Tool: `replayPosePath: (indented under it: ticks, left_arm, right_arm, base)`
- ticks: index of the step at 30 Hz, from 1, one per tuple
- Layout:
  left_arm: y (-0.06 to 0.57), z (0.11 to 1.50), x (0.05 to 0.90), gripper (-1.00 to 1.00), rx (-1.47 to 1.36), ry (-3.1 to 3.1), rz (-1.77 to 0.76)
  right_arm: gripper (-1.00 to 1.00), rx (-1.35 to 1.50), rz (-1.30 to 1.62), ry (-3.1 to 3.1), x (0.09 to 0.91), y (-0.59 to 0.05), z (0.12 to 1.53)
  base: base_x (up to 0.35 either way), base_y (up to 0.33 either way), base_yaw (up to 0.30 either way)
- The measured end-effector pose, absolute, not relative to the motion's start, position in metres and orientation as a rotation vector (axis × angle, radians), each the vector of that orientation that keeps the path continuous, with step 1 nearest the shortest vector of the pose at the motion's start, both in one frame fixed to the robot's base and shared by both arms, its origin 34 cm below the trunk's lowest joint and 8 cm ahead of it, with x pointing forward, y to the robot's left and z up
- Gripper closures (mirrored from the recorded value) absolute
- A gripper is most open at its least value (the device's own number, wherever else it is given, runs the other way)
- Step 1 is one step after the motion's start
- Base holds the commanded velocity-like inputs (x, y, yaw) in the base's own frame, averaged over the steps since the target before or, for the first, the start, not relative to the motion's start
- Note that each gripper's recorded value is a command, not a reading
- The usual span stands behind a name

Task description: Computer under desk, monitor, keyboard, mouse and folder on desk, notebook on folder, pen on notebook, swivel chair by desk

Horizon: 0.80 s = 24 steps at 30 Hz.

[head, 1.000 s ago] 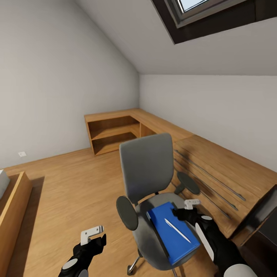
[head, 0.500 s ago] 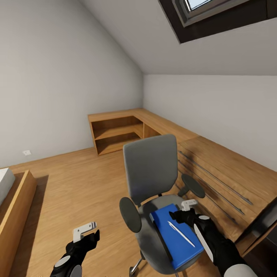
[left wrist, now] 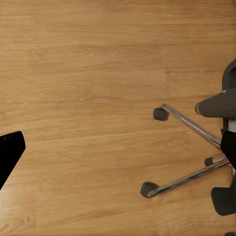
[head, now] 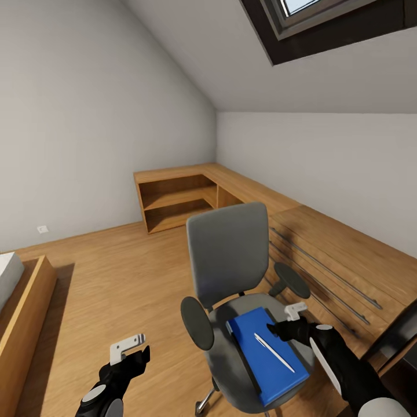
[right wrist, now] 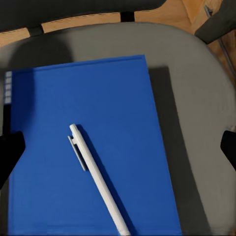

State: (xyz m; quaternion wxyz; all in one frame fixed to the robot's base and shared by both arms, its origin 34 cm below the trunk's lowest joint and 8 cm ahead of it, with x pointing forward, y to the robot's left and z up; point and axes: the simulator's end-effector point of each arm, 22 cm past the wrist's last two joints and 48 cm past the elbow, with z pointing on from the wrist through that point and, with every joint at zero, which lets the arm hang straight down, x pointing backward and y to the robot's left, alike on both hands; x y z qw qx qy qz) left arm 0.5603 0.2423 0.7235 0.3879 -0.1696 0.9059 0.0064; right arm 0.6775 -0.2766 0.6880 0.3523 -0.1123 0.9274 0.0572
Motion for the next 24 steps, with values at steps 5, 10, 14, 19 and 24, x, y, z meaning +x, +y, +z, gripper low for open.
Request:
replayPosePath:
  ticks: [5,10,14,19,24]
  left_arm:
    - [0.242,0.724,0.56,-1.0,-0.432,2.304,0.016]
    - [0.242,0.724,0.561,-1.0,-0.432,2.302,0.016]
    - [0.242,0.724,0.561,-1.0,-0.431,2.302,0.015]
    - [0.241,0.724,0.561,-1.0,-0.429,2.303,0.014]
    - [0.241,0.724,0.561,-1.0,-0.429,2.303,0.014]
  right_arm:
    - [-1.0,-0.291,0.154,2.44,0.671,-0.281,0.684]
    - [-1.0,-0.287,0.148,2.479,0.665,-0.285,0.679]
    - [-1.0,-0.274,0.148,2.53,0.657,-0.287,0.673]
    - [-1.0,-0.256,0.149,2.593,0.646,-0.289,0.667]
    - [-1.0,-0.25,0.166,2.62,0.641,-0.286,0.664]
  base:
    - [0.0,0.0,0.0]
    - [0.0,0.0,0.0]
    - [0.0,0.0,0.0]
    - [0.0,0.0,0.0]
    - [0.0,0.0,0.0]
